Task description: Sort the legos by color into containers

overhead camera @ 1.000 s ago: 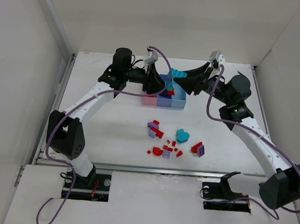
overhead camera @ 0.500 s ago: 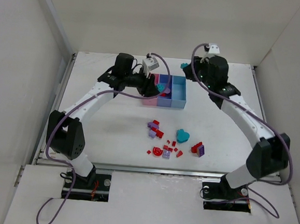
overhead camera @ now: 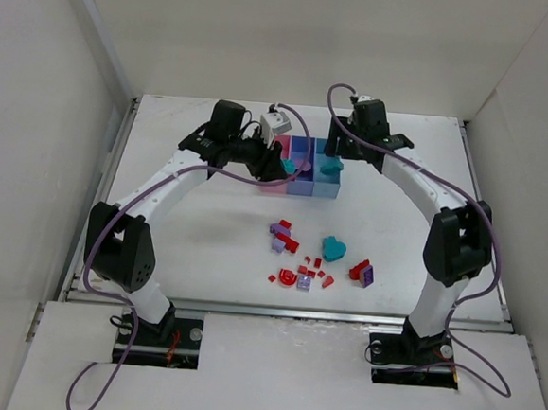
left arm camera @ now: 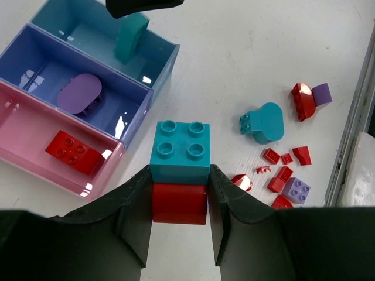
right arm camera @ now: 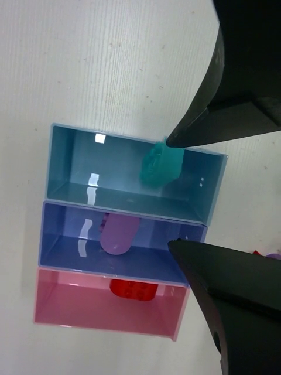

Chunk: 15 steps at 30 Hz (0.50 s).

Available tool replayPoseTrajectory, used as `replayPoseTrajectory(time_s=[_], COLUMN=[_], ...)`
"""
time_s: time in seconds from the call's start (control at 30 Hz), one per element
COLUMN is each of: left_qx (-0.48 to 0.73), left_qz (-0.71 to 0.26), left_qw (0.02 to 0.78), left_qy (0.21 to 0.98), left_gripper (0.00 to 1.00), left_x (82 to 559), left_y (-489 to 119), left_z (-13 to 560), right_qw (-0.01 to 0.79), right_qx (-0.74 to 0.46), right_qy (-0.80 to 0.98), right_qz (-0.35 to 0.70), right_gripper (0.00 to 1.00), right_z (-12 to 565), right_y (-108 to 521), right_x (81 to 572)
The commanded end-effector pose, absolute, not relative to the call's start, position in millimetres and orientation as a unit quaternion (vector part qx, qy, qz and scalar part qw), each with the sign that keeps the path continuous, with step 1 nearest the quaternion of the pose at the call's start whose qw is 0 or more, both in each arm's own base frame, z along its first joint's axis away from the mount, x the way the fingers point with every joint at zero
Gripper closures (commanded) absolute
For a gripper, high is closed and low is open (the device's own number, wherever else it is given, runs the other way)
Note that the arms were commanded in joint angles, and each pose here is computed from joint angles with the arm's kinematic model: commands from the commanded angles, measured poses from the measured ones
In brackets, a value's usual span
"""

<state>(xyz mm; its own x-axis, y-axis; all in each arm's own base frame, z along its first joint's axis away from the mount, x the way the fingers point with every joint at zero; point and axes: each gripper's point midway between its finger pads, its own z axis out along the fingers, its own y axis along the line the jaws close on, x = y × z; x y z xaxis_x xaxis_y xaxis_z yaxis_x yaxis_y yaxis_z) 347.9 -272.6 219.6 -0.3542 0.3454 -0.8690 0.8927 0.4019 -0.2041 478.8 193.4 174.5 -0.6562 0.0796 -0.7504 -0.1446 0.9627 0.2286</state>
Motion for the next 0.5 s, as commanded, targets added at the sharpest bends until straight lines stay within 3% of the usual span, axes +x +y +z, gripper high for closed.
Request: replayPoseTrajectory(time_s=[0.0, 0.23, 0.3, 0.47], left_qx=[0.433, 0.473, 0.502, 0.540], left_qz=[-0.353, -0.363, -0.370, -0.387], left_qw=[0.408, 0.405, 0.402, 0.401], left_qy=[0.723, 0.693, 0.670, 0.630], left_gripper=[1.00, 1.00, 1.00, 1.00], left_x=[350, 342, 333, 327], left_y=[-273, -277, -278, -284], left_z=[239, 247, 249, 262], right_qw=[0.426, 0.502, 0.543, 0.533], right_qx=[-0.032, -0.171, -0.256, -0.469], right_qy=[0.889, 0.820, 0.768, 0.609], right_qz=[0.162, 0.215, 0.225, 0.354], right_gripper=[0.30, 0.26, 0.26, 0.28], right_z=[201, 264, 290, 314], right_y=[202, 212, 213, 254], right_x=[480, 458, 435, 344])
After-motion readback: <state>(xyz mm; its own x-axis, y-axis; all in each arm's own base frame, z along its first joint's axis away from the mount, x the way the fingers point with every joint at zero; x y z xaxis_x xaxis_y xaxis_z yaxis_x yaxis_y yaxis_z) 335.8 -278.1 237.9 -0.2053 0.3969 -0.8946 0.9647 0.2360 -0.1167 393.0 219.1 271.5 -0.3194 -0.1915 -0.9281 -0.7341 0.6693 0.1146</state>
